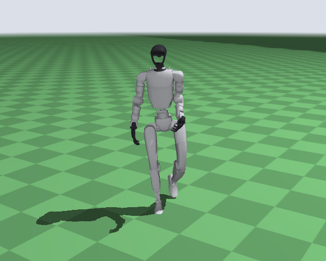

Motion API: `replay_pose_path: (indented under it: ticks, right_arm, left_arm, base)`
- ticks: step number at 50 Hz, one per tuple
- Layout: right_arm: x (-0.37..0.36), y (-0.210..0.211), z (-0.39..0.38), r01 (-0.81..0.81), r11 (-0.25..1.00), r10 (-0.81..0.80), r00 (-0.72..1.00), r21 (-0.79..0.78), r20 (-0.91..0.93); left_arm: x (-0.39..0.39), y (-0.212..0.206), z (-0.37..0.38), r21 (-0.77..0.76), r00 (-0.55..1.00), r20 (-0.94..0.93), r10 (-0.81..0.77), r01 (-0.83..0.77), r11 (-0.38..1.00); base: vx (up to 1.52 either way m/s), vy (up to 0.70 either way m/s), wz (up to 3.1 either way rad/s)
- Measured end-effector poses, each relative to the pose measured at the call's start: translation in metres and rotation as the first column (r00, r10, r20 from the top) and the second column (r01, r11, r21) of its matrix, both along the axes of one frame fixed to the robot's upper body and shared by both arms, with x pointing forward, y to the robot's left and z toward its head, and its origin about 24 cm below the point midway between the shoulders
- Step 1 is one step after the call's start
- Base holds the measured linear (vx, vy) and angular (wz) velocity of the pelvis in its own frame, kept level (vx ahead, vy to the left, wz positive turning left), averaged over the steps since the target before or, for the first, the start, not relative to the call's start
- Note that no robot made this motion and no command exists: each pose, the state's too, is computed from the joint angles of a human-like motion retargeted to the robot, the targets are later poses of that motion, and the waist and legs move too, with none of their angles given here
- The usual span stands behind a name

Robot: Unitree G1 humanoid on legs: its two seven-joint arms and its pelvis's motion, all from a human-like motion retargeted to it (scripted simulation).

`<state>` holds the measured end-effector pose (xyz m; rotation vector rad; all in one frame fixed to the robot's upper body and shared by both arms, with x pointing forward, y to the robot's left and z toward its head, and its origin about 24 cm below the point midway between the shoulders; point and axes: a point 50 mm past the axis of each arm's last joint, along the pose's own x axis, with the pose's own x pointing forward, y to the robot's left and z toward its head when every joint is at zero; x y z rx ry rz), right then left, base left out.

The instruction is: Walk run

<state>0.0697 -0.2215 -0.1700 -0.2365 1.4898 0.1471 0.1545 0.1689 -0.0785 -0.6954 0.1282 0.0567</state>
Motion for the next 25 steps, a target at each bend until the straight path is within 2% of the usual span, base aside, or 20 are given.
replay_pose_path:
  ticks: [3,6,12,15,18,21,25]
  right_arm:
    - [0.085,-0.014,0.026,-0.104,0.988,0.134,0.949,-0.117,0.287]
    - [0.153,-0.027,0.065,-0.140,0.966,0.233,0.838,-0.218,0.494]
    - [0.206,-0.062,0.122,-0.081,0.921,0.325,0.701,-0.381,0.635]
    - [0.196,-0.063,0.113,-0.039,0.914,0.310,0.712,-0.404,0.630]
    - [0.159,-0.048,0.077,-0.053,0.930,0.262,0.787,-0.363,0.558]
    - [0.104,-0.030,0.039,-0.157,0.946,0.261,0.888,-0.284,0.379]
    - [0.004,-0.014,0.003,-0.264,0.959,0.269,0.963,-0.103,0.036]
  left_arm:
    - [0.001,0.008,0.005,0.015,0.999,0.032,0.013,-0.013,1.000]
    - [0.007,0.016,0.011,0.039,0.998,0.067,-0.006,0.003,0.999]
    - [0.017,0.012,0.020,0.096,0.994,0.103,-0.029,0.019,0.995]
    - [0.014,0.010,0.017,0.107,0.997,0.083,-0.001,-0.008,0.994]
    - [0.001,0.013,0.008,0.074,0.999,0.036,0.037,-0.039,0.997]
    - [0.000,0.017,0.002,0.020,0.998,0.008,0.058,-0.058,0.998]
    - [0.016,0.009,0.005,0.026,0.999,0.016,0.028,-0.028,0.999]
  base:
    - [0.98,-0.18,-1.15]
    - [1.14,-0.13,-0.62]
    - [1.23,-0.05,0.45]
    - [1.32,-0.02,-0.84]
    - [1.59,-0.01,-0.70]
    - [1.31,0.09,0.99]
    - [1.09,0.27,0.95]
